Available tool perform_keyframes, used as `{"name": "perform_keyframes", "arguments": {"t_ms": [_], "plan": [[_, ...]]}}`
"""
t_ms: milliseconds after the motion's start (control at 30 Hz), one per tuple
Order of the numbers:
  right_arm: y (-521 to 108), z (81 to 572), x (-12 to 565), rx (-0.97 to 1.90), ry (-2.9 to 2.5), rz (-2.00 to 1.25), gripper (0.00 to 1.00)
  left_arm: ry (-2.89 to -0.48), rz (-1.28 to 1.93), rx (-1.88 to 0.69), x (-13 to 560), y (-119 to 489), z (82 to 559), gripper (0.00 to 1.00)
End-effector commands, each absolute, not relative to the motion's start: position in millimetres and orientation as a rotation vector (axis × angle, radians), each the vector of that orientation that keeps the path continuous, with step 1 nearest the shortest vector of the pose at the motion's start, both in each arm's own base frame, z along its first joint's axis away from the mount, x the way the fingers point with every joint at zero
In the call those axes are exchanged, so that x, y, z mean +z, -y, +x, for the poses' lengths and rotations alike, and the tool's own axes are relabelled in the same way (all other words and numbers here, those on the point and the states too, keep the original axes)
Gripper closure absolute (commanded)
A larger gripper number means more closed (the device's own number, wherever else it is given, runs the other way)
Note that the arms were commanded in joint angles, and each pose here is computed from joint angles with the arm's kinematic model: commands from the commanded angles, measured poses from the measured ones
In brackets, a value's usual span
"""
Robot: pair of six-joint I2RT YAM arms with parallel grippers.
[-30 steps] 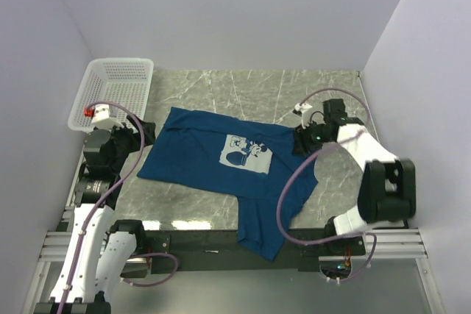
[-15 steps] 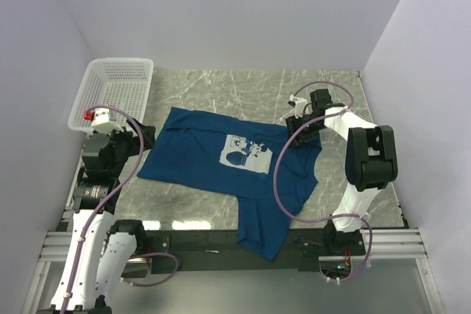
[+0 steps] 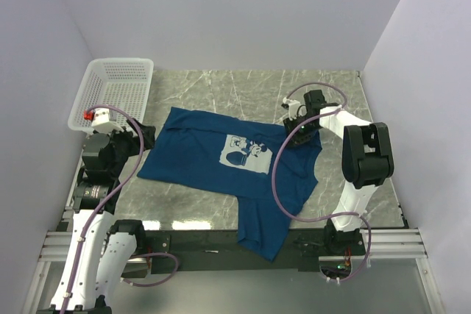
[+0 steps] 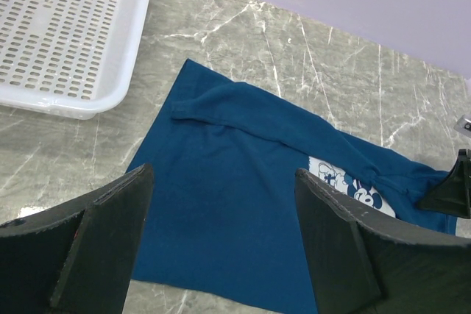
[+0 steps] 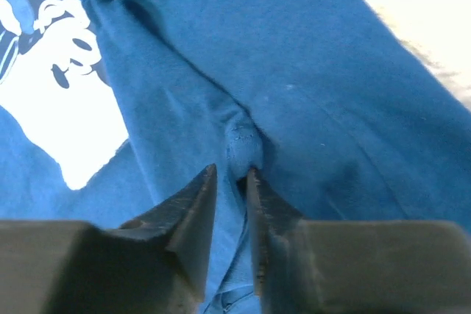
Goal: Fold and stack the t-shirts
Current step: Fold the tshirt
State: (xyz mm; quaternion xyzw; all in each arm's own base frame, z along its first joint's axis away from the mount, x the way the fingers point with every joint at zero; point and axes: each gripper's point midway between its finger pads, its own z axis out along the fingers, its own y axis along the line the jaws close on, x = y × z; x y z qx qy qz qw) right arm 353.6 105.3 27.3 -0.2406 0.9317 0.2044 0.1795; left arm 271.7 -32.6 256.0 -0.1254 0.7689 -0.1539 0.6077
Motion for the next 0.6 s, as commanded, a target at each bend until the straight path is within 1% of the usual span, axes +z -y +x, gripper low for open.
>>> {"name": "perform_keyframes", "arguments": {"t_ms": [0,33,133,267,367,400,500,533,567], "plan": [[-115,351,41,0.621,-2.582,-0.743,0.76,-1.758,-0.259,-0.357,260,34,271,0.17],[-115,351,45,0.615,-2.568,-0.753,0.86,-1.756,-0.26,-0.356,261,34,271,0.17],[-117,346,54,0.59,-2.536,-0.798,1.0,-1.755,-0.258,-0.358,261,34,271,0.17],[-134,322,67,0.623,-2.462,-0.947,1.0,-1.753,-0.261,-0.36,261,34,271,0.17],[-162,290,77,0.708,-2.383,-1.147,1.0,-1.755,-0.26,-0.361,261,34,271,0.17],[-171,273,77,0.775,-2.375,-1.205,1.0,-1.755,-0.263,-0.361,261,34,271,0.17],[-200,235,77,0.839,-2.298,-1.447,1.0,-1.758,-0.263,-0.36,260,34,271,0.17],[-208,225,74,0.829,-2.28,-1.538,0.86,-1.758,-0.263,-0.36,260,34,271,0.17],[-211,220,72,0.828,-2.279,-1.576,0.75,-1.76,-0.265,-0.359,259,34,271,0.17]]}}
